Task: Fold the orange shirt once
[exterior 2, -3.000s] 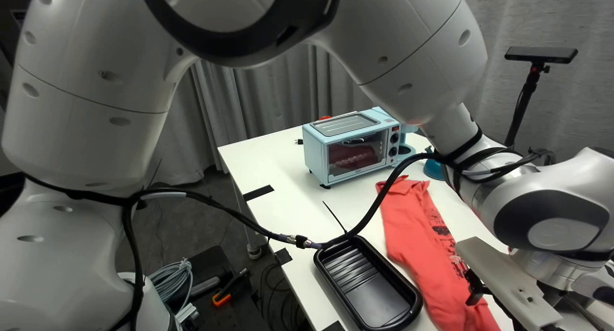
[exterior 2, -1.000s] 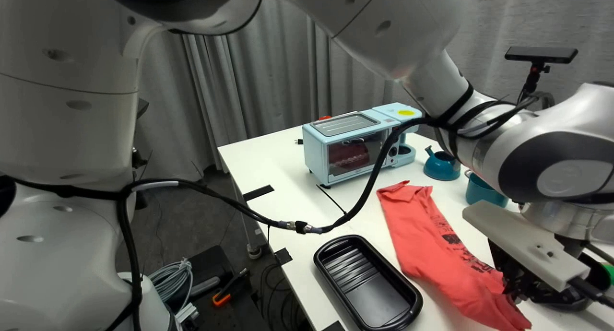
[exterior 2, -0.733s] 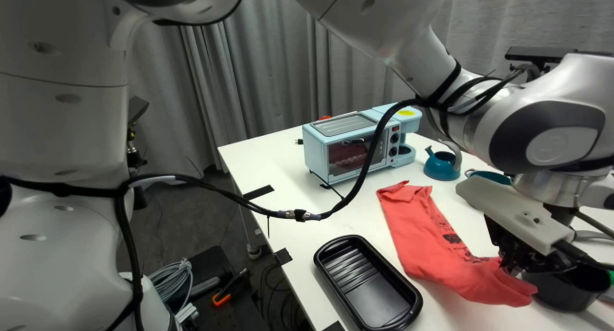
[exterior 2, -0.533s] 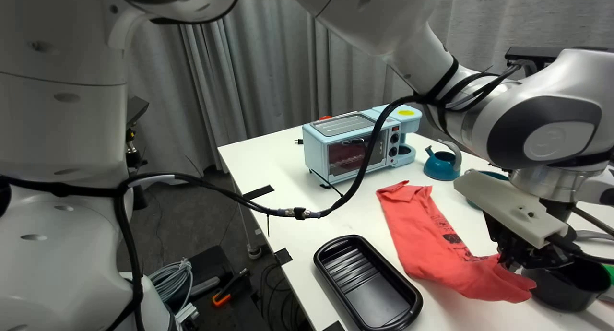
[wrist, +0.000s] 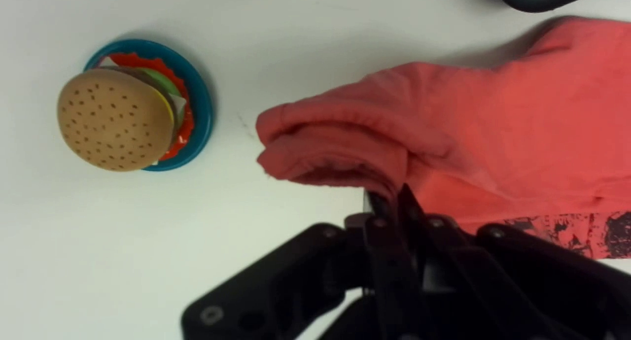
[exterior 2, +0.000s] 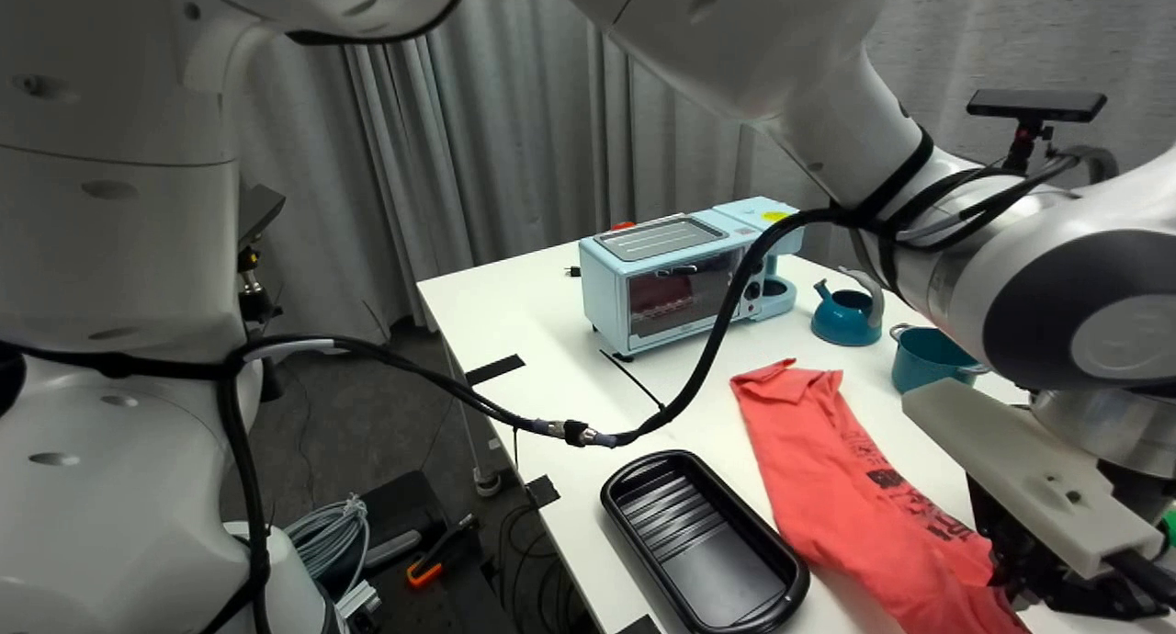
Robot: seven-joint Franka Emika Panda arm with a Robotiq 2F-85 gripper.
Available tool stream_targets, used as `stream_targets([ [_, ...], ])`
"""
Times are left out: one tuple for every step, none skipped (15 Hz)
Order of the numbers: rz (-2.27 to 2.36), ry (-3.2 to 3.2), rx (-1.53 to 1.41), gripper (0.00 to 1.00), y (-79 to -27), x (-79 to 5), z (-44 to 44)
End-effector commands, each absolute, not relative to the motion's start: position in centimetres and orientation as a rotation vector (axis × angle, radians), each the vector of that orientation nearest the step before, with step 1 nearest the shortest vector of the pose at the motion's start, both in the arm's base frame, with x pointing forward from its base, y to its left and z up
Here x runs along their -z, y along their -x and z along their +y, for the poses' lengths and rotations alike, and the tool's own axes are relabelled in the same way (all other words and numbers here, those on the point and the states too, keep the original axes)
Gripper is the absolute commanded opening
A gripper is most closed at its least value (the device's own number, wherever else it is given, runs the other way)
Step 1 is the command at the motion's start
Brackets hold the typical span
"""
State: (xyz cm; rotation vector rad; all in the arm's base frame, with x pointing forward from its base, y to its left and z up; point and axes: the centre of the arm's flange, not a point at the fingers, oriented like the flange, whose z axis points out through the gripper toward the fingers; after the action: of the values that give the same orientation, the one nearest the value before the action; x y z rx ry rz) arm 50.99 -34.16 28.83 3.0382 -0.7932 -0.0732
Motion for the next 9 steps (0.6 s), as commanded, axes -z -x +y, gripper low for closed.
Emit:
stream_targets([
  [-0.881,-3.041,0.086,0.02,-47.9,-30.4,-36.5],
  [-0.905,-3.036,0.088,0.02,-47.4,-30.6,-37.2],
  [-0.927,-3.03,0.089,0.02,-47.0,-30.8,-37.9],
  [-0.946,-3.026,0.092,0.02,-46.7,-31.1,-38.5],
  [-0.965,-3.023,0.091,0.02,-46.3,-31.4,-38.8],
  [-0.976,-3.023,0.089,0.02,-46.4,-31.8,-39.1],
  [-0.983,-3.026,0.087,0.02,-46.3,-32.2,-39.1],
  [-0.98,-3.029,0.08,0.02,-46.8,-32.6,-39.0],
  [-0.974,-3.033,0.073,0.02,-47.1,-33.1,-38.7],
])
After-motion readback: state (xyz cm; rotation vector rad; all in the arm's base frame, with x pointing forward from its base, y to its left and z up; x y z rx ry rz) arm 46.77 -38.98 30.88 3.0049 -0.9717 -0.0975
